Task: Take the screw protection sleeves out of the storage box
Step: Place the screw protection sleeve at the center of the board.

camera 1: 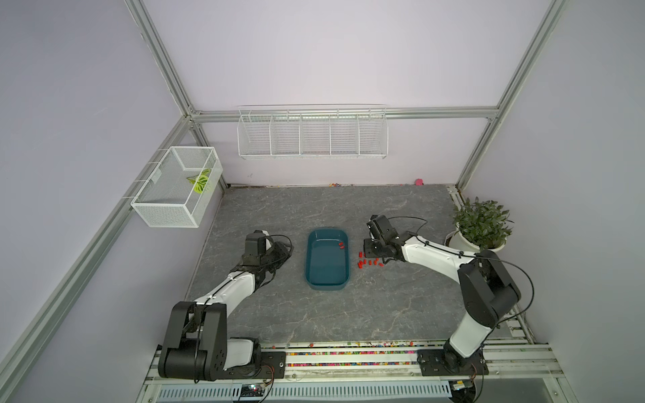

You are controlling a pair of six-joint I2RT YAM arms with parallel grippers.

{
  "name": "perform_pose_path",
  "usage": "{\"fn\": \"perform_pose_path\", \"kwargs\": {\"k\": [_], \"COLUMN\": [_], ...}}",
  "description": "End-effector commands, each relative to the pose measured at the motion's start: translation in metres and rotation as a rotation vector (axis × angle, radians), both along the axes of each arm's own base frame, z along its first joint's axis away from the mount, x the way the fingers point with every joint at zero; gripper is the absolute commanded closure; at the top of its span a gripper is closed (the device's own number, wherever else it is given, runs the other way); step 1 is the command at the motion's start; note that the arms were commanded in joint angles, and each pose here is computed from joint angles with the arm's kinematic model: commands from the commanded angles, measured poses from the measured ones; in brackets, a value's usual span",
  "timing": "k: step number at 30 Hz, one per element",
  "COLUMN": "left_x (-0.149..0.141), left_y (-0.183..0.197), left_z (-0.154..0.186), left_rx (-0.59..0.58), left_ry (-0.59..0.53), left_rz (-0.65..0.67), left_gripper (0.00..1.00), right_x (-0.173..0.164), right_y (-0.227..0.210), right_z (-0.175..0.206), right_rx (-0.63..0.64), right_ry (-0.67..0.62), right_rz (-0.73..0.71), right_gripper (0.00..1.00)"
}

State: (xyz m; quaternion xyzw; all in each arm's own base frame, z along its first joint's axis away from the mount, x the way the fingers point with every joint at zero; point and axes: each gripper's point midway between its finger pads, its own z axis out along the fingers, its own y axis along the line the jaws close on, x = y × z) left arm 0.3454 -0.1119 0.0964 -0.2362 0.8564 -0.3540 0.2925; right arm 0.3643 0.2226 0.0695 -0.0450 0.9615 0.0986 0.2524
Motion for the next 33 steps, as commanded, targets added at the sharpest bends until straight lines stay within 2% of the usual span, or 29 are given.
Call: {"fn": "perform_pose_path", "kwargs": {"k": [1,20,33], "left_x": [0.005,0.005,0.006], "left_y": [0.0,0.0,0.0], "left_z": [0.005,0.005,0.005], "left_rx": [-0.003,-0.004,-0.002], "left_ry": [-0.014,-0.012,-0.013], "left_rz": [0.002,0.0,0.002], "left_gripper": [0.6,0.6,0.6], "right_x": [0.002,0.005,0.006], "right_y": [-0.002,-0.005,-0.006], "right_z": [-0.004,-0.027,-0.036], "right_rx": [0.0,-0.061,-0.054], "right_ry": [0.033,0.154,0.198], "right_rz": [-0.026,-0.062,-0.073], "right_gripper": [0.88,0.86,0.85]}}
